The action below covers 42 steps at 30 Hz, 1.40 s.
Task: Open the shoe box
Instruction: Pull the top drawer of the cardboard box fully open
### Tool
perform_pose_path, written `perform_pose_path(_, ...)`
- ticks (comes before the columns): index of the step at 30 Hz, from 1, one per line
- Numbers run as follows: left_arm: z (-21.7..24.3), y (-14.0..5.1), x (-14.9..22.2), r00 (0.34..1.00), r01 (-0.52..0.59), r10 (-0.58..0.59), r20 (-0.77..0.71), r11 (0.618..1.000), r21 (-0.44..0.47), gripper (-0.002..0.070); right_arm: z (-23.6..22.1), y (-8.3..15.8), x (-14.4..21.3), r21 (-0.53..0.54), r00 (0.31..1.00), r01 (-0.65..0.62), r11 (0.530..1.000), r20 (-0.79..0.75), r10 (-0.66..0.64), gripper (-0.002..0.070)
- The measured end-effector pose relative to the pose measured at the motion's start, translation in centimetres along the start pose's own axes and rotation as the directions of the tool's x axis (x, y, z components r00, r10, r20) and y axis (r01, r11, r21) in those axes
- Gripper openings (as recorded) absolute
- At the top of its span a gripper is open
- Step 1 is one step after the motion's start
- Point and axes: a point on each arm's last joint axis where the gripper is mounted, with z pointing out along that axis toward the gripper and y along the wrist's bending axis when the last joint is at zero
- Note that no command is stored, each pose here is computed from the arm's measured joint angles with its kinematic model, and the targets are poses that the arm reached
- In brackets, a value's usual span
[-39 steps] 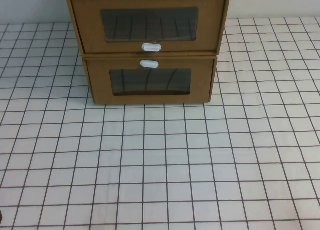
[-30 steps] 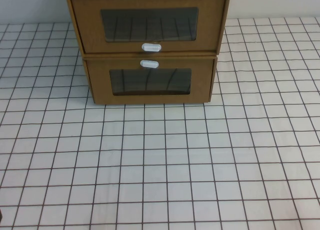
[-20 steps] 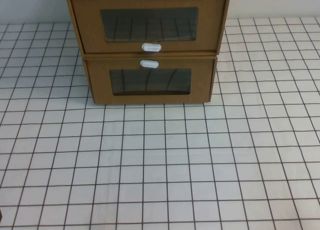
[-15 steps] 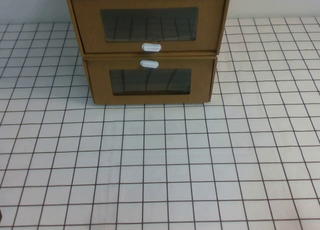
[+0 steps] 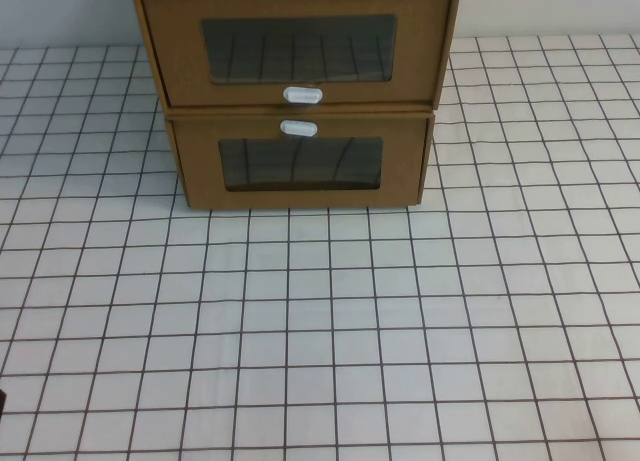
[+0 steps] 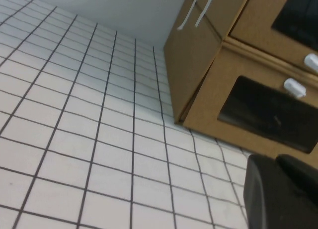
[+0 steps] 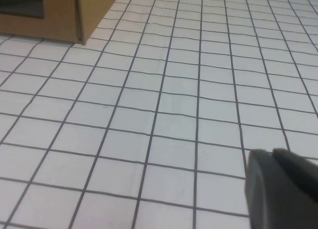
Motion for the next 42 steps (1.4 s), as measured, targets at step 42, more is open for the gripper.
perform_pose_path(42, 22.7, -15.0, -27.8, 0.82, -0.334, 0.53, -0.214, 0.748, 0.573, -0.0002, 0.0, 0.0, 0.0, 0.0, 1.0, 0.0, 1.0, 0.0, 0.0, -0.0013)
